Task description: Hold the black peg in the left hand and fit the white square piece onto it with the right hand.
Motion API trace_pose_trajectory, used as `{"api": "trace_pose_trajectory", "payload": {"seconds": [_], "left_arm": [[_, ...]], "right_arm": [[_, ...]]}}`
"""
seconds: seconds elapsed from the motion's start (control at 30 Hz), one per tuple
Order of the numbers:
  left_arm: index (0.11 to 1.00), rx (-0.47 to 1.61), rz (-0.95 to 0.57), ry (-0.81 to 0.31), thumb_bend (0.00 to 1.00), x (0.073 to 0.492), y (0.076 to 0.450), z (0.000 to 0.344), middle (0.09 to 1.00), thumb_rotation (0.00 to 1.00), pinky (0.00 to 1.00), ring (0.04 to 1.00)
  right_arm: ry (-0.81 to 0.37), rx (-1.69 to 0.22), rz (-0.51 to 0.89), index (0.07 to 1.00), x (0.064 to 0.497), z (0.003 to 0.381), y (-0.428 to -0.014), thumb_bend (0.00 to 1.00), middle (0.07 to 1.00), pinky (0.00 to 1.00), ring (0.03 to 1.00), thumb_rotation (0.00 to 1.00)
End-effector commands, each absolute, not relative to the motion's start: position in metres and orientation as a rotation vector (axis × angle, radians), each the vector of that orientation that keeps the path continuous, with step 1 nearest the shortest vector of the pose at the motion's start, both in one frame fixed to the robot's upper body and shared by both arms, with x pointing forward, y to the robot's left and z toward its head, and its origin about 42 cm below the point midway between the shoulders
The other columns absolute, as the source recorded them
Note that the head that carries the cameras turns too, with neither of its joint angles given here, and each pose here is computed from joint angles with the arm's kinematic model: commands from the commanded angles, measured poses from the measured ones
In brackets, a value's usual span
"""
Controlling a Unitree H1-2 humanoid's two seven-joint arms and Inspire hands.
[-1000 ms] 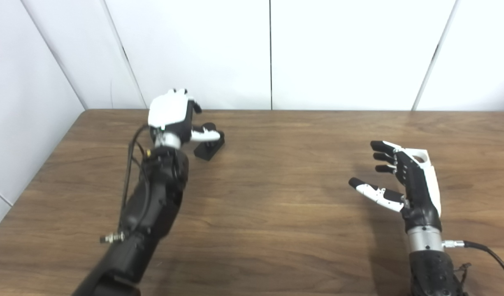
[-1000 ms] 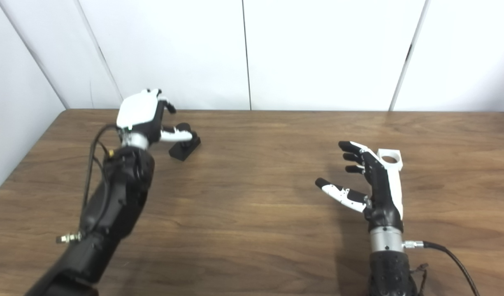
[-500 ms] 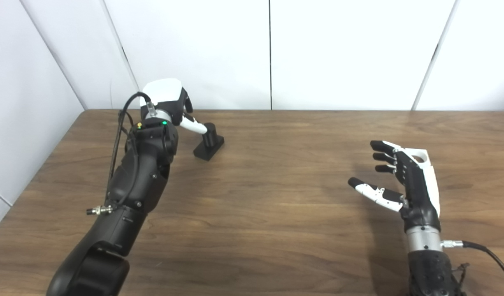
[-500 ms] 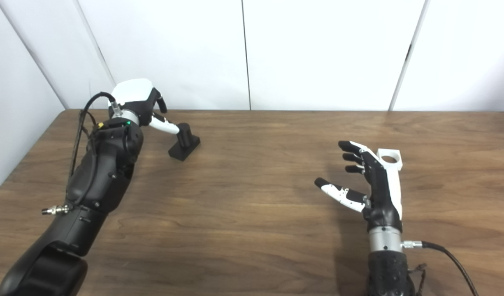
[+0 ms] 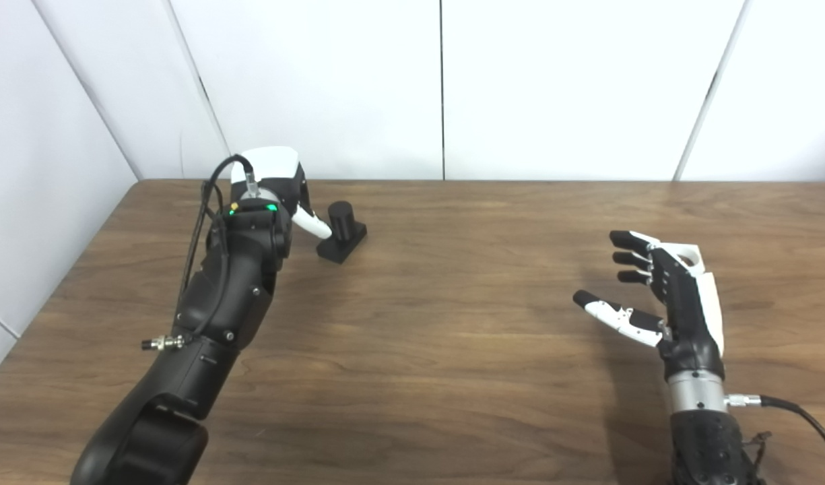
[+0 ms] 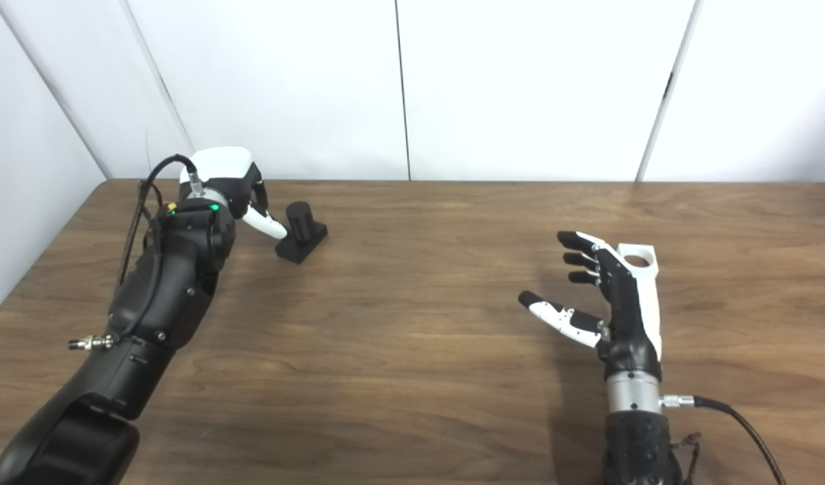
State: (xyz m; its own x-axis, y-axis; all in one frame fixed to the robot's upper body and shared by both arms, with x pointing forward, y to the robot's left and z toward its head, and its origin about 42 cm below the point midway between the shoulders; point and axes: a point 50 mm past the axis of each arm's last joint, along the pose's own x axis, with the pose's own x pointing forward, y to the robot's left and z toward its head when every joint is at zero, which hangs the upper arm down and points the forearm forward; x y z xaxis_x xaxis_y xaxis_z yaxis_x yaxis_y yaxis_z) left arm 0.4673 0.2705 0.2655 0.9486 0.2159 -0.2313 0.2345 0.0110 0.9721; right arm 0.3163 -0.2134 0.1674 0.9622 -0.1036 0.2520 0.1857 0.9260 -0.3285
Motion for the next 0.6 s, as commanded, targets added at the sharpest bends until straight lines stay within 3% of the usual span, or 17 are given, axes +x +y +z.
{"api": "trace_pose_trajectory", "payload": {"seconds": [0.0, 0.13, 0.23, 0.43, 0.57], "left_arm": [[0.604, 1.588, 0.077, 0.301, 0.89, 0.477, 0.273, 0.296, 0.842, 0.47, 0.98, 0.909], [0.625, 1.588, 0.079, 0.308, 0.89, 0.473, 0.271, 0.282, 0.849, 0.50, 0.99, 0.912], [0.563, 1.580, 0.073, 0.318, 0.88, 0.471, 0.270, 0.270, 0.828, 0.54, 0.94, 0.895], [0.590, 1.572, 0.046, 0.342, 0.90, 0.465, 0.260, 0.249, 0.821, 0.64, 0.93, 0.883], [0.620, 1.571, 0.039, 0.352, 0.91, 0.466, 0.255, 0.244, 0.829, 0.67, 0.98, 0.898]], "right_arm": [[-0.334, -0.335, -0.158, 0.722, 0.323, 0.189, -0.208, 0.69, 0.766, 0.65, 0.728, 0.04], [-0.336, -0.339, -0.156, 0.727, 0.322, 0.189, -0.207, 0.69, 0.769, 0.65, 0.728, 0.05], [-0.339, -0.340, -0.154, 0.727, 0.322, 0.189, -0.207, 0.68, 0.770, 0.65, 0.733, 0.05], [-0.325, -0.353, -0.163, 0.726, 0.320, 0.188, -0.207, 0.68, 0.768, 0.65, 0.730, 0.06], [-0.331, -0.347, -0.166, 0.722, 0.320, 0.189, -0.207, 0.69, 0.764, 0.65, 0.724, 0.06]]}}
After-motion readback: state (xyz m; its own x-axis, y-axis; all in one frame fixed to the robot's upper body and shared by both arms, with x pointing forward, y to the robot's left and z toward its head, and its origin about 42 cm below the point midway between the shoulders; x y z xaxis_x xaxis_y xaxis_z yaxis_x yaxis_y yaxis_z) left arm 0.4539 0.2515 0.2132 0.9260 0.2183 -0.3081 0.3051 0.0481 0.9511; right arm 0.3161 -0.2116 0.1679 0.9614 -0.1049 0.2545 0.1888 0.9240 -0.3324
